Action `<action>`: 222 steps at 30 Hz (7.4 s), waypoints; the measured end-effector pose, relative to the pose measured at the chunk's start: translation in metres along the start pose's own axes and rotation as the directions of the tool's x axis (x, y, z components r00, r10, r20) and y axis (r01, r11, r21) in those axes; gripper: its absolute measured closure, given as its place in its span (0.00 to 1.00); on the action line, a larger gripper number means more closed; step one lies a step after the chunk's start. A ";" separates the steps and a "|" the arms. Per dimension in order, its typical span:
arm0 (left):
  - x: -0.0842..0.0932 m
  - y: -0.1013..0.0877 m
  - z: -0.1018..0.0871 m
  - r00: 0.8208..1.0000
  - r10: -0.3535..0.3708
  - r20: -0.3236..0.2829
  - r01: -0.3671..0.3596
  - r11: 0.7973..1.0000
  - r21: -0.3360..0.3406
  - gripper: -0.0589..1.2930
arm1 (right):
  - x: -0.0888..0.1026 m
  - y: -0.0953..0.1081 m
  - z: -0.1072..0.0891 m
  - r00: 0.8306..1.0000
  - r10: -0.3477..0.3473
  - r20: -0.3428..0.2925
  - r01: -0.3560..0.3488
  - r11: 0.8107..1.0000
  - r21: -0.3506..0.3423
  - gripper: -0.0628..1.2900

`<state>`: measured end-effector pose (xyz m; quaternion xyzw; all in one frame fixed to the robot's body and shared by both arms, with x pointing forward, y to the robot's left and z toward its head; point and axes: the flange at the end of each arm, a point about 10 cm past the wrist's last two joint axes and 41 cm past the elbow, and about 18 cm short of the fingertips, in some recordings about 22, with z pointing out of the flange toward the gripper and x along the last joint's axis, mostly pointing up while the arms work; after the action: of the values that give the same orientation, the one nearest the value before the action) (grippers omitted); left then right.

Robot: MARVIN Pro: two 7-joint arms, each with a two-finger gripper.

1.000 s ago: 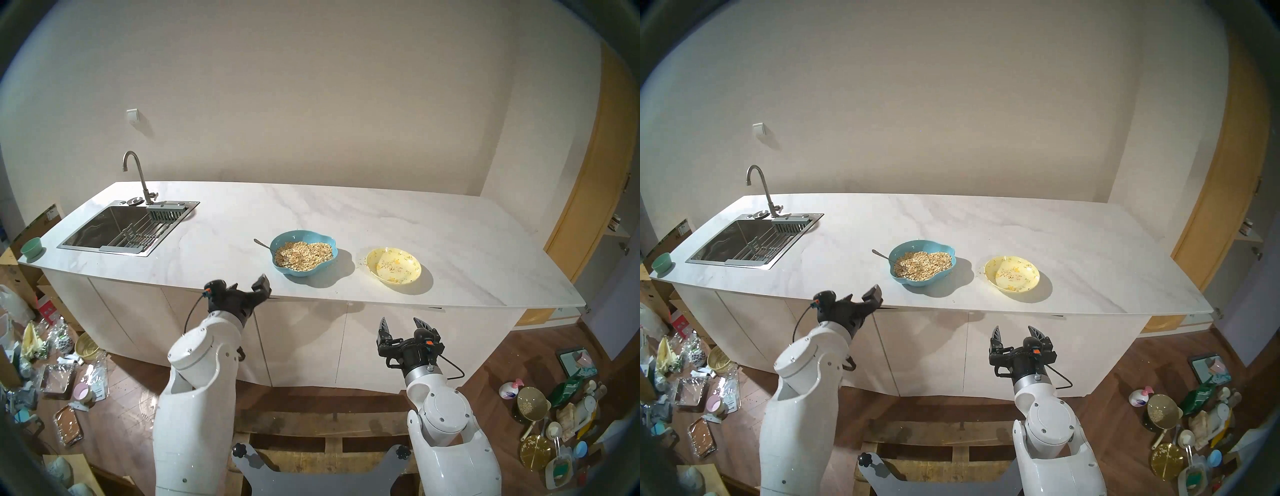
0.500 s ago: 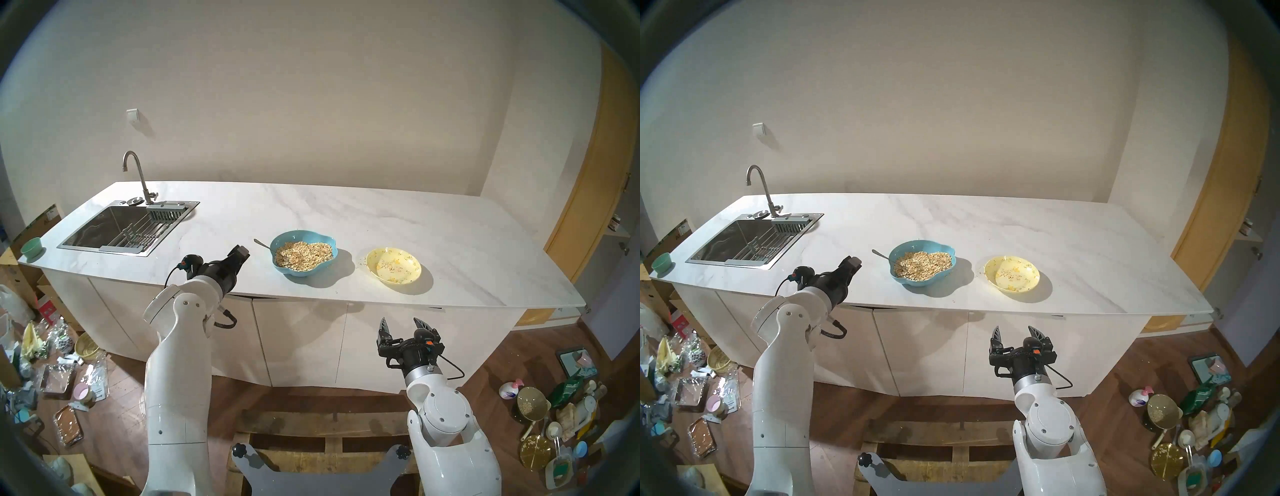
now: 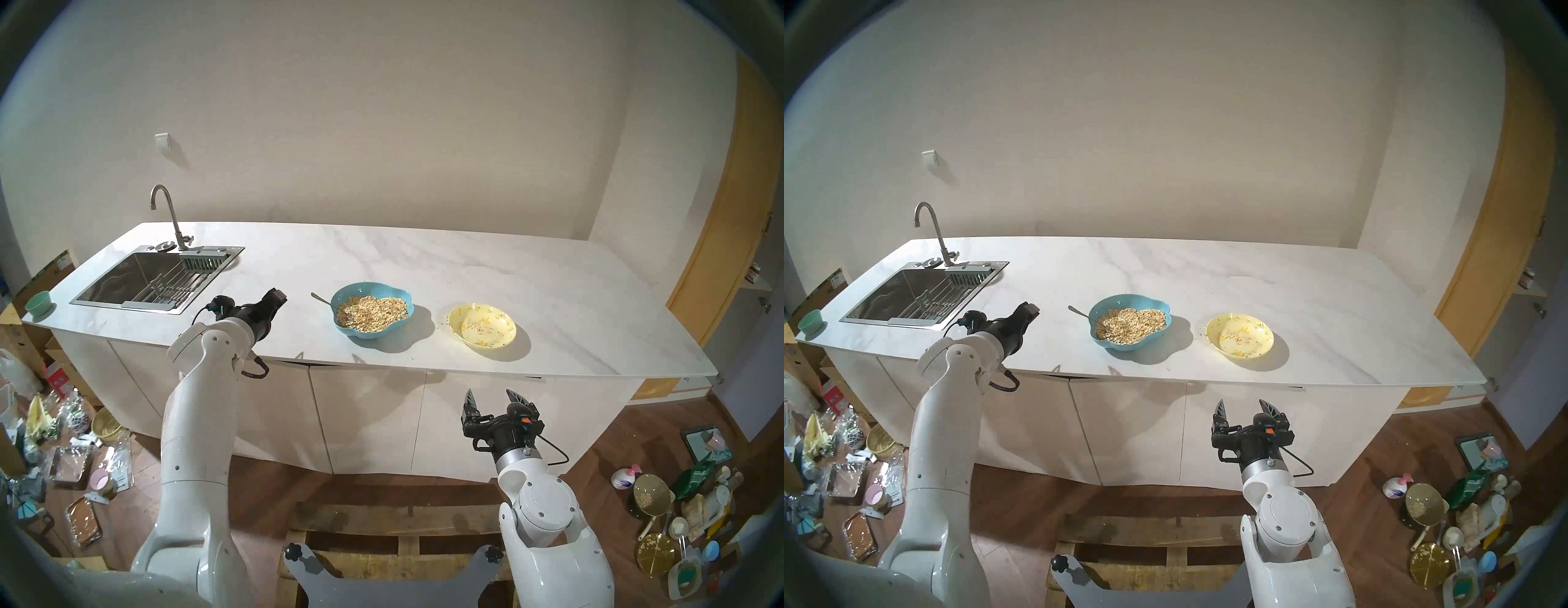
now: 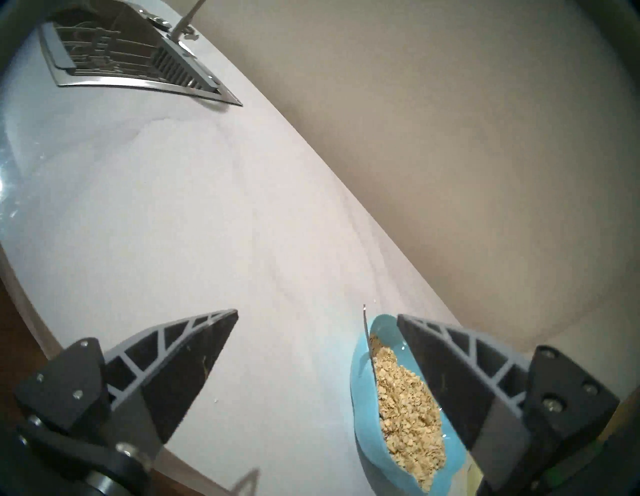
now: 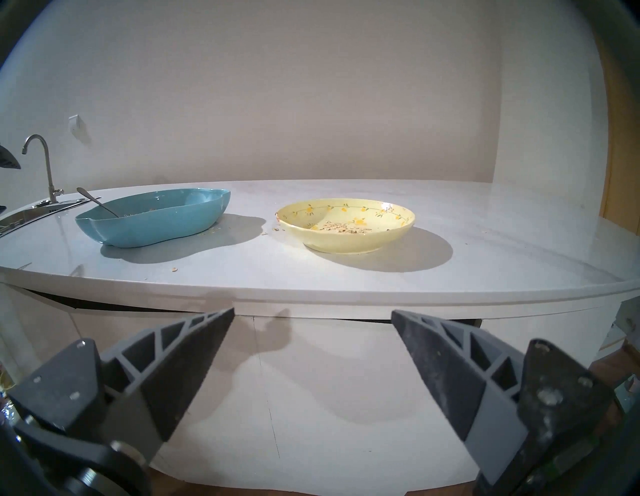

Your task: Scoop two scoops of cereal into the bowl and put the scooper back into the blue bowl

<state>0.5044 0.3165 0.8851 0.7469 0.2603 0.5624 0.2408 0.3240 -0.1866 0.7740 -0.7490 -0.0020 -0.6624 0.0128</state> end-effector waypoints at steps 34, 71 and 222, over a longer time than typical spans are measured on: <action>-0.011 -0.032 0.020 0.982 -0.183 -0.038 0.165 0.945 -0.283 0.04 | 0.000 0.000 0.000 1.000 0.000 0.000 0.000 1.000 0.000 0.04; -0.047 -0.003 0.092 0.960 -0.278 0.040 0.278 0.918 -0.283 0.04 | 0.000 0.000 0.000 1.000 0.000 0.001 0.000 1.000 0.000 0.04; -0.046 0.125 0.149 0.973 -0.222 0.054 0.229 0.937 -0.265 0.97 | -0.001 0.000 0.000 1.000 0.000 0.002 0.000 1.000 0.000 0.04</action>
<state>0.6520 0.1822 0.8963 0.6792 0.2625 0.5523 0.4059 0.3238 -0.1867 0.7733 -0.7497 -0.0021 -0.6617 0.0127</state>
